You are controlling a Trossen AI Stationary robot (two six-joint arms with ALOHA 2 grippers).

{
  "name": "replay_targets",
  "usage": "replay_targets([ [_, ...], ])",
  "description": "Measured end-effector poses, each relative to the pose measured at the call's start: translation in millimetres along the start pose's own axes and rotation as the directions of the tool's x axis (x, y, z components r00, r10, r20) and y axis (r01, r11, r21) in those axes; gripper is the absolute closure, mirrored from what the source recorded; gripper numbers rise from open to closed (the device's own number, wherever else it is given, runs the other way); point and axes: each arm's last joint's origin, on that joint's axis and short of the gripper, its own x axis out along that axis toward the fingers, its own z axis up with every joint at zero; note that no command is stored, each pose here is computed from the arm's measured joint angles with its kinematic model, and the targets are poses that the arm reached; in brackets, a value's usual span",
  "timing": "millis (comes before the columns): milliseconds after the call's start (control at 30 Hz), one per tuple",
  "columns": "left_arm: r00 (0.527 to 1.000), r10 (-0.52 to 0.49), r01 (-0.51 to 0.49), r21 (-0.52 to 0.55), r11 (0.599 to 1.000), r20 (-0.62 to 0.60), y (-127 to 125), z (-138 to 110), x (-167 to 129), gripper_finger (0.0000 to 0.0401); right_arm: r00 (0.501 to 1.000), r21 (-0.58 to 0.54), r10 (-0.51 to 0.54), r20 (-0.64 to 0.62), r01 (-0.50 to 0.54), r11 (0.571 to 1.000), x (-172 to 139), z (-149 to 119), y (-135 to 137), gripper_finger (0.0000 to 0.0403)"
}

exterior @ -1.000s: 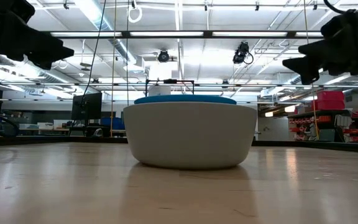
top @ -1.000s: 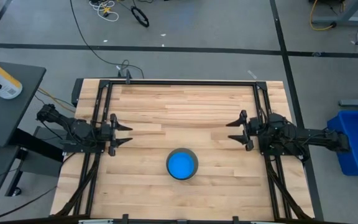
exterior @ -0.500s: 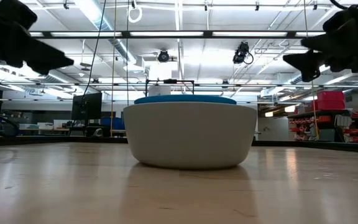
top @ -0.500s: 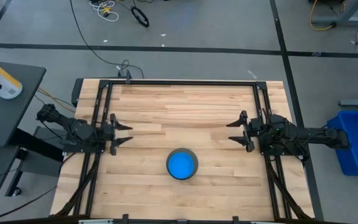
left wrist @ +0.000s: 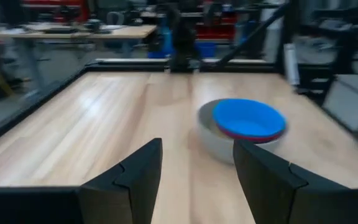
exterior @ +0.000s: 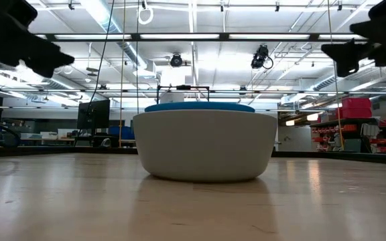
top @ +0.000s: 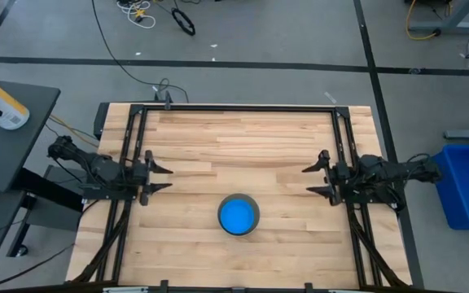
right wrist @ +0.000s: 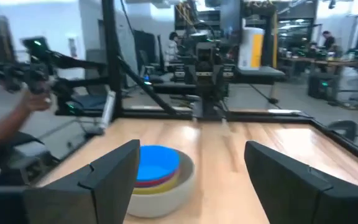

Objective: Nest bowls inside each other
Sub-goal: Return to Home Position

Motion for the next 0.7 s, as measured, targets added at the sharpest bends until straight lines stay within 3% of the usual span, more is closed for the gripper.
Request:
replay_targets([
  [167,0.994,-0.107,0.107,0.005,0.994,0.033,-2,11,-4,0.0195,0.999,0.011,0.033,-0.016,-0.033,0.999,-1,1,5,0.0097],
  [333,0.991,-0.115,0.114,0.024,0.993,0.07,-3,15,-4,0.0195,0.994,0.034,-0.074,-0.08,0.077,0.996,-1,-8,6,0.0093],
  [533,0.998,0.022,-0.02,-0.028,0.999,0.052,2,16,-6,0.0195,0.997,0.05,-0.019,-0.079,0.023,0.998,-1,-8,12,0.0099],
  [700,0.995,-0.1,0.1,-0.111,0.989,0.0,-2,12,-7,0.0195,0.996,0.053,0.033,-0.079,-0.029,0.998,-2,-8,17,0.0108],
])
